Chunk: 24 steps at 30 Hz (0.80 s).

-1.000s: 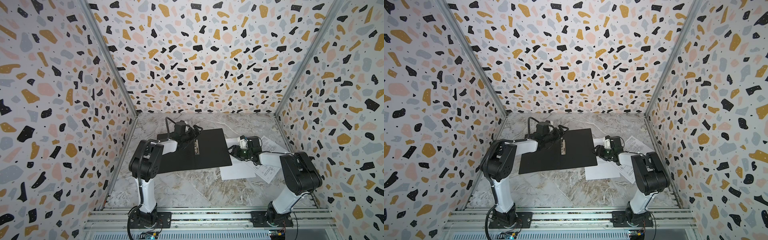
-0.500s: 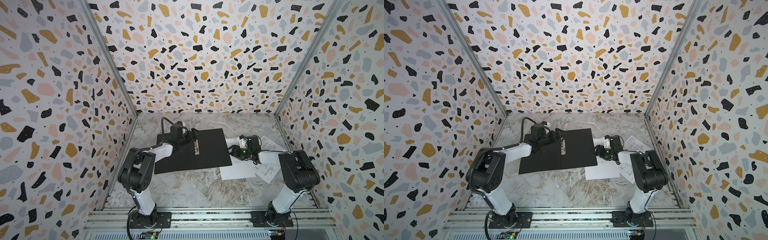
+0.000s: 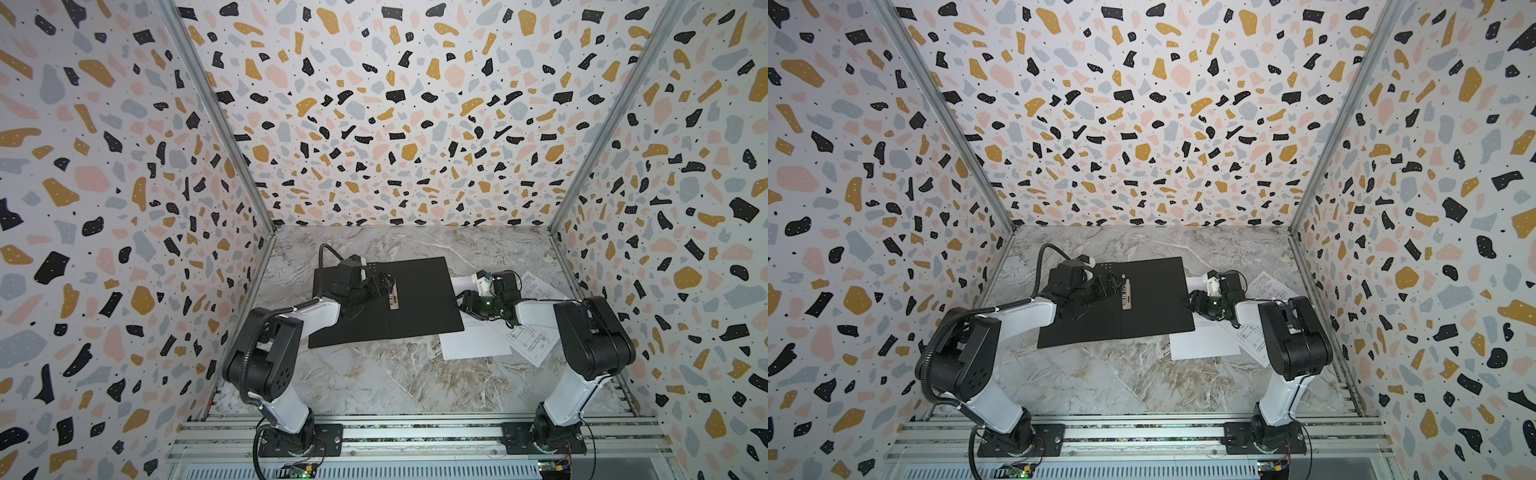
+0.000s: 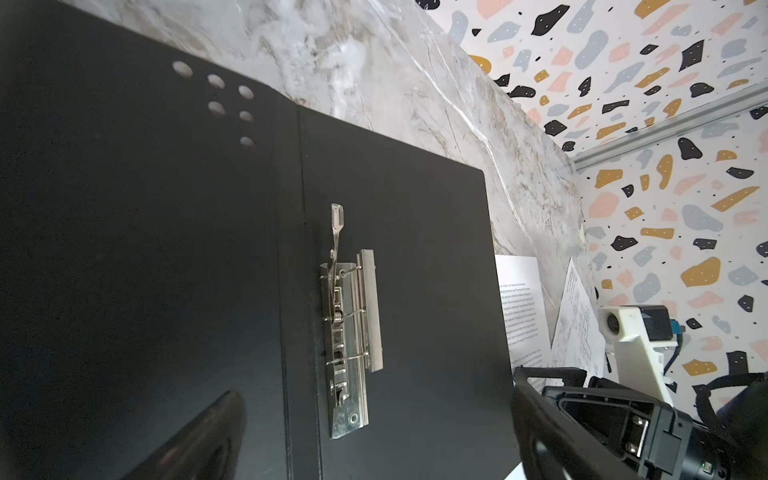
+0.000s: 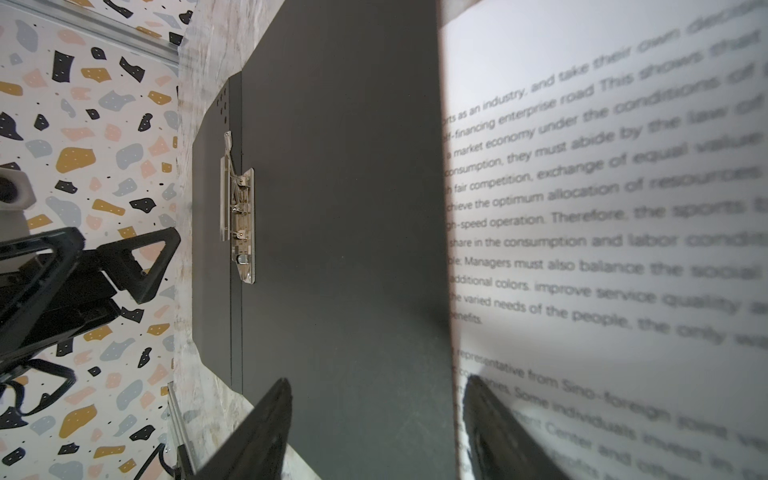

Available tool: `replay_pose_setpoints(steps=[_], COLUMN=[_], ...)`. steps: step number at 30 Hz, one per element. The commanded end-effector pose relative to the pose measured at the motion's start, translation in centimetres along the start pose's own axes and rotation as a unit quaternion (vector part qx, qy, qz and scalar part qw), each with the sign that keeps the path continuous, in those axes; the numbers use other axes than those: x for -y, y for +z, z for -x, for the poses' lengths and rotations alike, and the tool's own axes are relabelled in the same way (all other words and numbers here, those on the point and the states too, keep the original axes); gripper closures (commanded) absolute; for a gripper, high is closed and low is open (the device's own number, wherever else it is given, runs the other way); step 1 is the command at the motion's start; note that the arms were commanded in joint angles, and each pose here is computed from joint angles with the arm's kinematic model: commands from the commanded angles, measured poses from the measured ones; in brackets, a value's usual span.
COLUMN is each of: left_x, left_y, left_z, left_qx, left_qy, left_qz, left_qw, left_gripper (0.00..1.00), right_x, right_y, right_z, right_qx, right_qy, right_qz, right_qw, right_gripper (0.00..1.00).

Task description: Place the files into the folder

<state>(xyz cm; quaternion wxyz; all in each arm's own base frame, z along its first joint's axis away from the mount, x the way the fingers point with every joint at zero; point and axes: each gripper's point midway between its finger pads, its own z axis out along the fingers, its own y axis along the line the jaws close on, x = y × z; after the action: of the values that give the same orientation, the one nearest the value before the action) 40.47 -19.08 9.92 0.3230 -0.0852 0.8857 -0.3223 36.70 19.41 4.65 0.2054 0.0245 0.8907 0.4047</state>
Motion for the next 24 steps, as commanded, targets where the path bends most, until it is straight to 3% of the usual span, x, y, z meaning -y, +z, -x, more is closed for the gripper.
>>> replay_pose_setpoints(steps=[1, 24], left_x=[-0.2, -0.2], left_y=[-0.9, -4.6], left_z=[0.3, 0.1], left_qx=[0.017, 0.053], left_qy=[0.024, 0.044], left_qz=[0.012, 0.019], left_qw=[1.0, 0.997], left_gripper=[0.0, 0.0], right_x=[-1.0, -4.2], right_y=[0.0, 1.3], right_z=[0.1, -2.4], right_qx=[-0.003, -0.027], right_qy=[-0.002, -0.003], right_qz=[0.018, 0.049], right_qw=[1.0, 0.998], right_gripper=[0.34, 0.35])
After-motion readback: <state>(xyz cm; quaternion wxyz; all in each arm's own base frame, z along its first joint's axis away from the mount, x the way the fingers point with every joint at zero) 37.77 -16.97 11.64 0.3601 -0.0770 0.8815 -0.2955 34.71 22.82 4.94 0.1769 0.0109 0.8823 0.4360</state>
